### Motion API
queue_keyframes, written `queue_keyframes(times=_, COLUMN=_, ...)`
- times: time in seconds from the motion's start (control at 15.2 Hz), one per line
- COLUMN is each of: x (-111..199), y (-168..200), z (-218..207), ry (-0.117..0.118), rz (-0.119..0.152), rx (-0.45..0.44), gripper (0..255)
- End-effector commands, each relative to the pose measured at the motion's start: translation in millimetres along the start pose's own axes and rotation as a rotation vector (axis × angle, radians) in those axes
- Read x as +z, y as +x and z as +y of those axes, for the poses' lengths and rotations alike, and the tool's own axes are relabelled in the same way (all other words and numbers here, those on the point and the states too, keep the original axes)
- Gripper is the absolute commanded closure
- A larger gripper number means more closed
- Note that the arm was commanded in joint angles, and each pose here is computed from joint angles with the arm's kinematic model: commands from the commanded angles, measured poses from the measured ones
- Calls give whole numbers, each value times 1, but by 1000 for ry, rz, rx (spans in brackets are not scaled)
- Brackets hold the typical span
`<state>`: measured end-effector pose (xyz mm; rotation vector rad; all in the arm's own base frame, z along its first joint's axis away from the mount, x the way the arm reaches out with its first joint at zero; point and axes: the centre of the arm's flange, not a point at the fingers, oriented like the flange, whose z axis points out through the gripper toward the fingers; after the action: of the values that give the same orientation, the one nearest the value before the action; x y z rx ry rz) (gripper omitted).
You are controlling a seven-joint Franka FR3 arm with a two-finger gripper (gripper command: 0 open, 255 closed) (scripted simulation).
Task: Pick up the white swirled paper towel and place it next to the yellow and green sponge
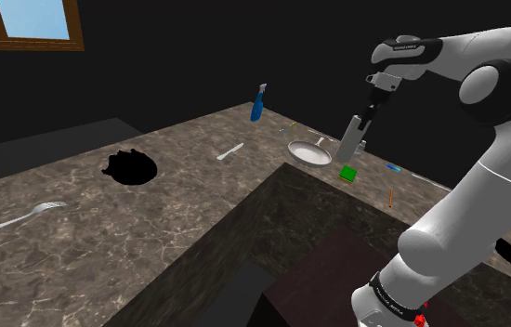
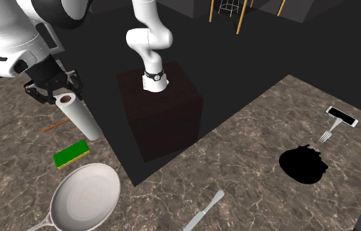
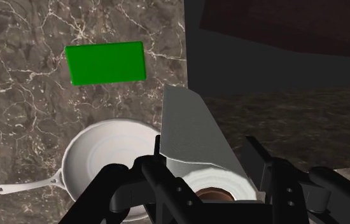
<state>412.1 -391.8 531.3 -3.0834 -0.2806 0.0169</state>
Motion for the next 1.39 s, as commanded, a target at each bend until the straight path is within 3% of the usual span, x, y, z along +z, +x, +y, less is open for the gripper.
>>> queue_keyframes(times=0.0, x=10, y=1, z=1, ry=0, rz=0, rx=0, gripper=255)
queue_keyframes(times=1.32, x=115, y=2, z=5, ry=0, rz=0, rx=0, gripper=255)
